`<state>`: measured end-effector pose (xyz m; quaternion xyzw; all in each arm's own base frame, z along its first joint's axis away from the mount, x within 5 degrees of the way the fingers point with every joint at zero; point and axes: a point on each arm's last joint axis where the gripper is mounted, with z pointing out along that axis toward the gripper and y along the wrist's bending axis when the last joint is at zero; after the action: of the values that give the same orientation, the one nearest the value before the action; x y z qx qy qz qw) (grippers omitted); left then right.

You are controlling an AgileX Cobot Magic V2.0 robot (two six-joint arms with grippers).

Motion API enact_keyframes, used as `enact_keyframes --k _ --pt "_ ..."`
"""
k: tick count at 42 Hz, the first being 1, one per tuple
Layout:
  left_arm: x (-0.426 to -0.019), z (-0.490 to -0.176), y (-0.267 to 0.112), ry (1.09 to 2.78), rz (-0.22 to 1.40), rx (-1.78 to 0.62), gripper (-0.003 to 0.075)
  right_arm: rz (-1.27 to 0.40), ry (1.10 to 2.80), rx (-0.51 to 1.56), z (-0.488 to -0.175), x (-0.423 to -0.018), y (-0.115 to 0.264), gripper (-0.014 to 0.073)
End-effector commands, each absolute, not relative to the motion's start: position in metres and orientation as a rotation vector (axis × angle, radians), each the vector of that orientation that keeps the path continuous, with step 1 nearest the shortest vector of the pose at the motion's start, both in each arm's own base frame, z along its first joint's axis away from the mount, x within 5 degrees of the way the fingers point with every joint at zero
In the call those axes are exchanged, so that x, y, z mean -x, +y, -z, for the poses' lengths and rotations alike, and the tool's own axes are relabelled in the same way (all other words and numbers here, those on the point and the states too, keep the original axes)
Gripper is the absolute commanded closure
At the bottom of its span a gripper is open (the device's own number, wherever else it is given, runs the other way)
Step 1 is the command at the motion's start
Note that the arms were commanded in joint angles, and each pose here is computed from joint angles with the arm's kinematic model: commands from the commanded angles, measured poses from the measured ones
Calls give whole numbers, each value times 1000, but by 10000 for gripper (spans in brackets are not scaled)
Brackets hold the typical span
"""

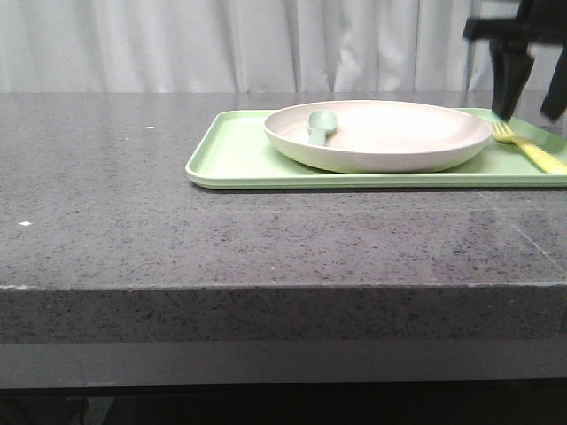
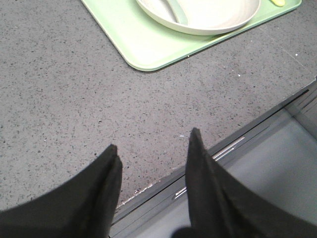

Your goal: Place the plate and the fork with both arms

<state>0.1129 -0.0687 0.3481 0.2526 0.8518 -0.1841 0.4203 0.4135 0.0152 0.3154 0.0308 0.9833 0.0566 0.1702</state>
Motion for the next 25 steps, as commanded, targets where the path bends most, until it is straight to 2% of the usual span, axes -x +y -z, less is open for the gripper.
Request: enact_keyframes --k 1,7,13,19,25 --pt "-116 -363 -69 2040 483 -575 416 -166 2720 -15 -379 -368 21 160" --pt "-116 -363 -69 2040 483 -575 416 -162 2607 78 -415 -325 29 160" --pt "-116 -363 -69 2040 483 -575 416 -152 2515 119 -435 -281 28 160" --pt "-116 -363 -69 2040 483 -575 416 -121 2447 152 -441 -240 24 160" --pt "-116 -363 -69 2040 483 -575 416 -90 2425 163 -432 -206 20 160"
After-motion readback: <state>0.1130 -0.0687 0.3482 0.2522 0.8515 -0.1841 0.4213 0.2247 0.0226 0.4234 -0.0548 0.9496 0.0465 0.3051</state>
